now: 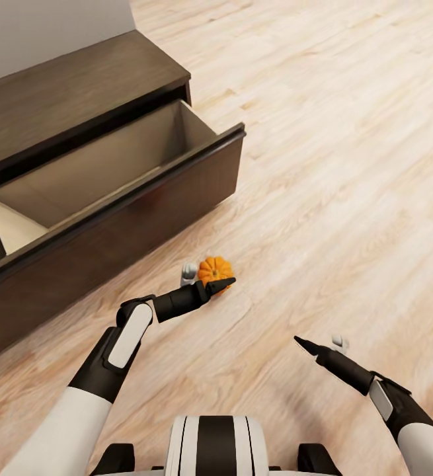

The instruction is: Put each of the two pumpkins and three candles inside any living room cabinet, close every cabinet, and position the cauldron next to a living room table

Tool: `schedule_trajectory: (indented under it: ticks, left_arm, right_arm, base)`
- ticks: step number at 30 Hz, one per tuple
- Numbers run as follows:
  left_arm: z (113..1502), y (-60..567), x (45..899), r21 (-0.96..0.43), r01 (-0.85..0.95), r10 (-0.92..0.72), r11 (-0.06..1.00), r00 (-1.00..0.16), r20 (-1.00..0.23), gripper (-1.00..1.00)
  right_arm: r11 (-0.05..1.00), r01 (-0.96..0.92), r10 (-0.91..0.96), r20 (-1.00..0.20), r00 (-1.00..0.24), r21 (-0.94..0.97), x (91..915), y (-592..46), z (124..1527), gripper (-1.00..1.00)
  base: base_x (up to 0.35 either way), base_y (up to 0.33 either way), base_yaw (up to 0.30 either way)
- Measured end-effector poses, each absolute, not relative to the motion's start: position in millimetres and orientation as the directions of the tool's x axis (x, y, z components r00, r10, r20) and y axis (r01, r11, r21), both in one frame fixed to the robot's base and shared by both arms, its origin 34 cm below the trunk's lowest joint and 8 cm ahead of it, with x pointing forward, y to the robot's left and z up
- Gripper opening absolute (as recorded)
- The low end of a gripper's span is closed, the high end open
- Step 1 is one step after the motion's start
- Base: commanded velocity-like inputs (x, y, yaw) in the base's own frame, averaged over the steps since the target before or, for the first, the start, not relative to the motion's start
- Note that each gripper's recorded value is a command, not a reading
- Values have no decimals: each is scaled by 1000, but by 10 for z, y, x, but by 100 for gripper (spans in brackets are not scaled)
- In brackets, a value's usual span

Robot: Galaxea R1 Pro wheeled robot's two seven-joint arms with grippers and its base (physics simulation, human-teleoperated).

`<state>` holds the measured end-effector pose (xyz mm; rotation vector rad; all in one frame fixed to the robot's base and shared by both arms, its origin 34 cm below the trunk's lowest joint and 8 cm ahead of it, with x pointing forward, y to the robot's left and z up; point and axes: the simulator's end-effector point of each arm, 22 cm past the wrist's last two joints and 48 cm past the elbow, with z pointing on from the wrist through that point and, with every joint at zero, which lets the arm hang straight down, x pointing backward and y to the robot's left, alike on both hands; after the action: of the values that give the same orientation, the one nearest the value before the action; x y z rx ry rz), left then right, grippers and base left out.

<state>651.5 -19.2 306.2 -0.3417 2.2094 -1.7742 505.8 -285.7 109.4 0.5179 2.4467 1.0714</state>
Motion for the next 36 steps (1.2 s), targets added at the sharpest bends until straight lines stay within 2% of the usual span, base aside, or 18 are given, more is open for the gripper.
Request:
schedule_trajectory:
  ticks: [14,20,29,36]
  left_arm:
    - [3079,-207,6505,-978,-7,-359,208,-931,-70,100]
    - [3072,-206,6483,-979,-14,-361,203,-931,-62,100]
    - [3087,-244,6449,-982,-25,-364,187,-930,-46,100]
    - [3092,-244,6447,-983,-25,-365,183,-930,-44,100]
  right_arm:
    - [666,191,486,-225,-844,721,5032,-2915,1002,100]
    - [666,191,486,-225,-844,721,5033,-2913,1001,100]
    - [706,195,449,-218,-867,681,4950,-2945,902,100]
    - [762,206,408,-208,-889,614,4843,-3037,764,100]
  base:
    - [231,-234,282]
    - [34,-34,262]
    - [1,-3,87]
    - [29,-251,275]
